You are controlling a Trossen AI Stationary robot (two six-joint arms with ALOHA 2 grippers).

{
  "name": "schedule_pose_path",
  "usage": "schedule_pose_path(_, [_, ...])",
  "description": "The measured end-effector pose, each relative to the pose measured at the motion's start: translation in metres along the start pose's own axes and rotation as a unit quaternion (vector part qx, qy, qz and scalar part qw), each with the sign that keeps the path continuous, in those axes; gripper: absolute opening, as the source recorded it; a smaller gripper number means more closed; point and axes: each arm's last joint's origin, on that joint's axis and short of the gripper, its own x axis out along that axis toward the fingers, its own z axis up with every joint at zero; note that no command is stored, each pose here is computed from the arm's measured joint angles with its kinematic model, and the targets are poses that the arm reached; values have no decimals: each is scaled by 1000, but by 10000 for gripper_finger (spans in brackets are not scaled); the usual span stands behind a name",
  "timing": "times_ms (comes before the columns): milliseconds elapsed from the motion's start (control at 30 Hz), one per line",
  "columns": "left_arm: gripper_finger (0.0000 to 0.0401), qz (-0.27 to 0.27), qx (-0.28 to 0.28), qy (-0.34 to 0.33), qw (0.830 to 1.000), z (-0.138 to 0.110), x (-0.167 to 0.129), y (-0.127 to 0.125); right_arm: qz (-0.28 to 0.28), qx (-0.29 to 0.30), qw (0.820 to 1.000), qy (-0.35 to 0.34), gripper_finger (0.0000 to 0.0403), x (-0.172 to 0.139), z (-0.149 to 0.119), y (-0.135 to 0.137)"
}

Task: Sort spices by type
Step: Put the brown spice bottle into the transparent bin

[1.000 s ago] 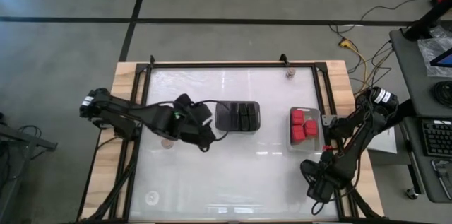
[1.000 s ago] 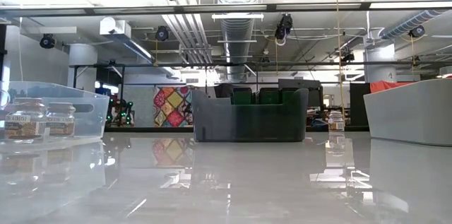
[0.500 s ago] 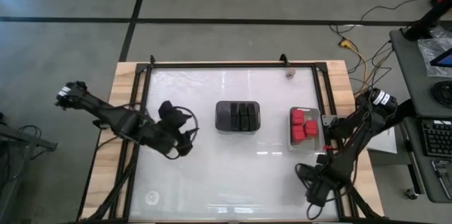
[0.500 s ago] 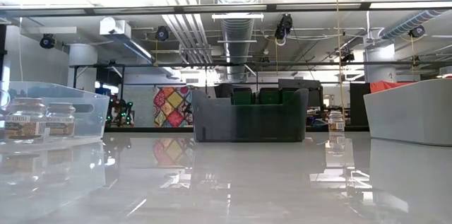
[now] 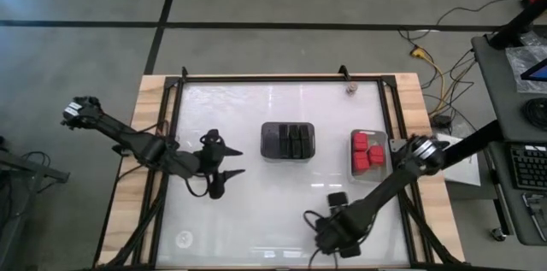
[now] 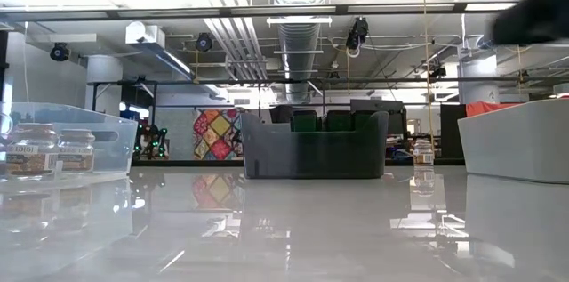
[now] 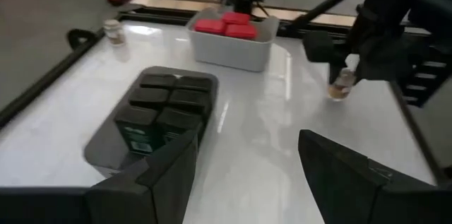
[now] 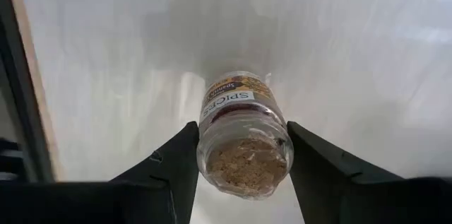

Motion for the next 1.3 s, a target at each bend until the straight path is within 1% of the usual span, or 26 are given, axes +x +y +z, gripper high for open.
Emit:
schedule_pose_path(67, [231, -11, -6, 1, 1000, 1, -1, 0, -17, -52, 998, -13, 176, -3, 14, 1])
schedule_pose_path(167, [231, -20, -7, 4, 1000, 5, -5, -1, -28, -128, 991, -37, 180, -8, 34, 1])
schedule_pose_path(267, [231, -20, 8, 28, 999, 8, -9, 0, -45, -189, 979, -58, 181, -12, 51, -2])
schedule_pose_path(400, [231, -34, 27, 73, 996, 12, -17, 1, -55, -268, 959, -71, 179, -17, 73, -11])
schedule_pose_path(500, [231, -45, 34, 92, 994, 16, -23, 3, -61, -316, 944, -69, 180, -12, 91, -19])
schedule_pose_path(600, [231, -42, 44, 105, 993, 16, -29, 7, -74, -343, 935, -53, 182, -4, 107, -29])
schedule_pose_path(667, [231, -14, 55, 119, 991, 13, -32, 12, -76, -348, 934, -40, 182, -2, 116, -38])
schedule_pose_path(733, [231, 16, 62, 138, 988, 8, -35, 17, -76, -341, 936, -37, 183, -1, 124, -48])
schedule_pose_path(833, [231, 26, 61, 144, 987, 7, -36, 21, -77, -330, 940, -48, 184, -2, 135, -59])
schedule_pose_path(933, [231, 18, 46, 121, 991, 13, -35, 20, -81, -317, 943, -66, 186, -6, 145, -69])
schedule_pose_path(1033, [231, -14, 60, 107, 992, 18, -34, 17, -89, -306, 944, -86, 200, -11, 151, -74])
schedule_pose_path(1100, [231, -29, 64, 105, 992, 19, -33, 16, -97, -301, 943, -103, 217, -18, 154, -74])
schedule_pose_path(1200, [235, -29, 72, 106, 991, 19, -32, 16, -113, -280, 945, -130, 249, -31, 157, -73])
schedule_pose_path(1300, [252, -25, 78, 104, 991, 19, -30, 16, -112, -241, 952, -150, 280, -44, 157, -69])
